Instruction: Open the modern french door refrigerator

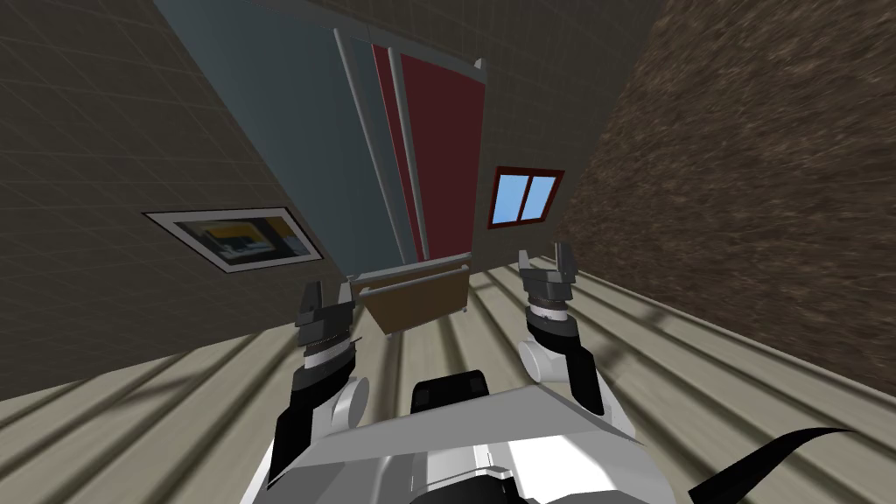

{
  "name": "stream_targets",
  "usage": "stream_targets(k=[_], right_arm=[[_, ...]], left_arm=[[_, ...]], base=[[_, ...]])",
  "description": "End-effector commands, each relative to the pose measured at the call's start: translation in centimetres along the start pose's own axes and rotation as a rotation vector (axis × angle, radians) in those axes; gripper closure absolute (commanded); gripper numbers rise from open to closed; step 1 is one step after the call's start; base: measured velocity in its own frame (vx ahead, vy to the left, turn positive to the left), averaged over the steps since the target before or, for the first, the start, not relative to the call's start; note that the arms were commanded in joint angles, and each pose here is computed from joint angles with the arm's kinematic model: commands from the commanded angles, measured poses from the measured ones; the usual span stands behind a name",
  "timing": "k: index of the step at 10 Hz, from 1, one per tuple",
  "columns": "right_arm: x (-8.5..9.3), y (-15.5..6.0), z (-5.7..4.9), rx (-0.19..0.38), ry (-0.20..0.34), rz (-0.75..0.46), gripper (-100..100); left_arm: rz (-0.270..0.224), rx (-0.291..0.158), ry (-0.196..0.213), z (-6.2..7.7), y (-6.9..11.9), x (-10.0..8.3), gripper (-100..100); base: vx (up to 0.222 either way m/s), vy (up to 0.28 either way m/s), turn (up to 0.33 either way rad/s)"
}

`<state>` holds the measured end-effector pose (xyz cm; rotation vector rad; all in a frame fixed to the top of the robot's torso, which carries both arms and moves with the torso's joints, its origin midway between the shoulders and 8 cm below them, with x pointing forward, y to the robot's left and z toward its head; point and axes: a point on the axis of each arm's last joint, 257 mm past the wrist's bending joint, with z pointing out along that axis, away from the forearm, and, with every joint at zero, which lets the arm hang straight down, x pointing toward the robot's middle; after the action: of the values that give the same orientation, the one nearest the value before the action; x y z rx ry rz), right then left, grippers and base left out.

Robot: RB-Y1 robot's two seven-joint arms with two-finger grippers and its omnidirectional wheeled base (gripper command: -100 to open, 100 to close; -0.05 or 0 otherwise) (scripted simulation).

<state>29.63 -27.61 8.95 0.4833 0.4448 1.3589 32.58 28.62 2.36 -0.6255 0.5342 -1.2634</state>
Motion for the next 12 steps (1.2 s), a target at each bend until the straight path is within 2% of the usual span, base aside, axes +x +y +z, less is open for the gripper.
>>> stream_targets(k=[1, 9, 10, 12], right_arm=[[0.0, 0.0, 0.0, 0.0, 0.0, 0.0, 0], [0.0, 0.0, 0.0, 0.0, 0.0, 0.0, 0], [0.0, 0.0, 0.0, 0.0, 0.0, 0.0, 0], [0.0, 0.0, 0.0, 0.0, 0.0, 0.0, 0]], left_arm=[[0.0, 0.0, 0.0, 0.0, 0.0, 0.0, 0], [0.0, 0.0, 0.0, 0.0, 0.0, 0.0, 0], [0.009, 0.005, 0.042, 0.0, 0.1, 0.5, -100], [0.018, 0.013, 0.094, -0.1, 0.4, 1.2, -100]], base=[[0.0, 0.0, 0.0], [0.0, 0.0, 0.0], [0.02, -0.005, -0.014], [0.044, -0.009, -0.025]])
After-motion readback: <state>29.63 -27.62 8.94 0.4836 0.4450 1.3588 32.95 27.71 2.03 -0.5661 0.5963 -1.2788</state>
